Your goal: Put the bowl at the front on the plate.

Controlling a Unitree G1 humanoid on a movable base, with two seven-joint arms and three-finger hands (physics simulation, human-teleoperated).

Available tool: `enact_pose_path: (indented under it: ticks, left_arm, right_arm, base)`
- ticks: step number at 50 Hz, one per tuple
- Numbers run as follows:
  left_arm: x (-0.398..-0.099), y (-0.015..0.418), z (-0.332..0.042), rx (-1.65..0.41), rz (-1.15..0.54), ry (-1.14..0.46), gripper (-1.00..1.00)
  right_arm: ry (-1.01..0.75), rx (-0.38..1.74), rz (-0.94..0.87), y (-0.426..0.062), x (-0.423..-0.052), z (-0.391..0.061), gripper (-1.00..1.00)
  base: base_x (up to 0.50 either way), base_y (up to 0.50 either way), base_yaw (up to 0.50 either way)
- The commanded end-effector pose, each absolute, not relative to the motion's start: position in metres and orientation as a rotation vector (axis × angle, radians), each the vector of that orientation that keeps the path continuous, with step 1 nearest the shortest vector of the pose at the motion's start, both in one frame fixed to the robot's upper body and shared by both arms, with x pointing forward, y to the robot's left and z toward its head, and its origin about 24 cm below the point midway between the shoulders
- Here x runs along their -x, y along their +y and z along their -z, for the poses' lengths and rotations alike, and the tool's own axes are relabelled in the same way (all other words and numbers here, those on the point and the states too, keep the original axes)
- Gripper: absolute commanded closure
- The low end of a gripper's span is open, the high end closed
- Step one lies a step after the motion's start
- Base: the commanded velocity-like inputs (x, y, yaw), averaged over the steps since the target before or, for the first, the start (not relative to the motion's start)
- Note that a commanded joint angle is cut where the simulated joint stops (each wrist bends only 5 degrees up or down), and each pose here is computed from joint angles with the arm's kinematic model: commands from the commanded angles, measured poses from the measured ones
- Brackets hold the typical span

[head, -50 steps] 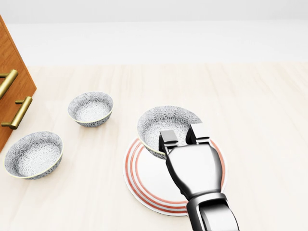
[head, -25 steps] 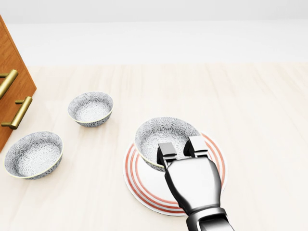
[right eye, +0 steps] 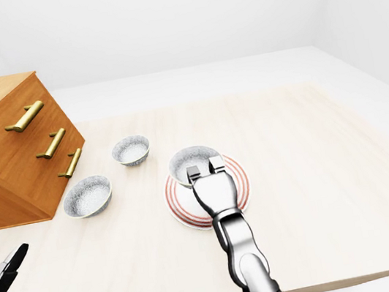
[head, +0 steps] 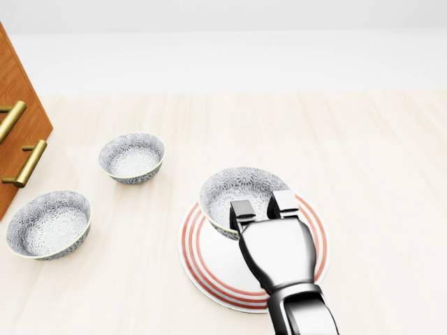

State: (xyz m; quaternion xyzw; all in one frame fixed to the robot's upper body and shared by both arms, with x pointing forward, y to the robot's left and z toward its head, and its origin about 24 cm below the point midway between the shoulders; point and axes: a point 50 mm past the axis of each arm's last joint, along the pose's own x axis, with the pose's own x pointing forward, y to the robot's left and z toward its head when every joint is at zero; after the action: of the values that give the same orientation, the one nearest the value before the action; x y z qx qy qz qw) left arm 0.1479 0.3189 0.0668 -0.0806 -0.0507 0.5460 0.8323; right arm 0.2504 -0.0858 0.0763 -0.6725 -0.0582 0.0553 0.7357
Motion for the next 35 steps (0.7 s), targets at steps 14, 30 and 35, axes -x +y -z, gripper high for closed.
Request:
enact_pose_path:
  ticks: [14, 30, 35]
  left_arm:
    - [-0.149, 0.319, -0.065, 0.171, -1.158, -0.110, -1.00]
    - [-0.149, 0.319, -0.065, 0.170, -1.154, -0.108, -1.00]
    - [-0.149, 0.319, -0.066, 0.171, -1.155, -0.107, -1.00]
  right_arm:
    - [-0.108, 1.483, -0.121, -0.089, -0.260, -0.060, 1.00]
    - [-0.120, 1.500, -0.097, -0.092, -0.260, -0.067, 1.00]
    - [-0.123, 1.512, -0.088, -0.093, -0.260, -0.070, 1.00]
  base:
    - [0.00, 0.00, 0.00]
    - [0.00, 0.00, 0.00]
    - [0.00, 0.00, 0.00]
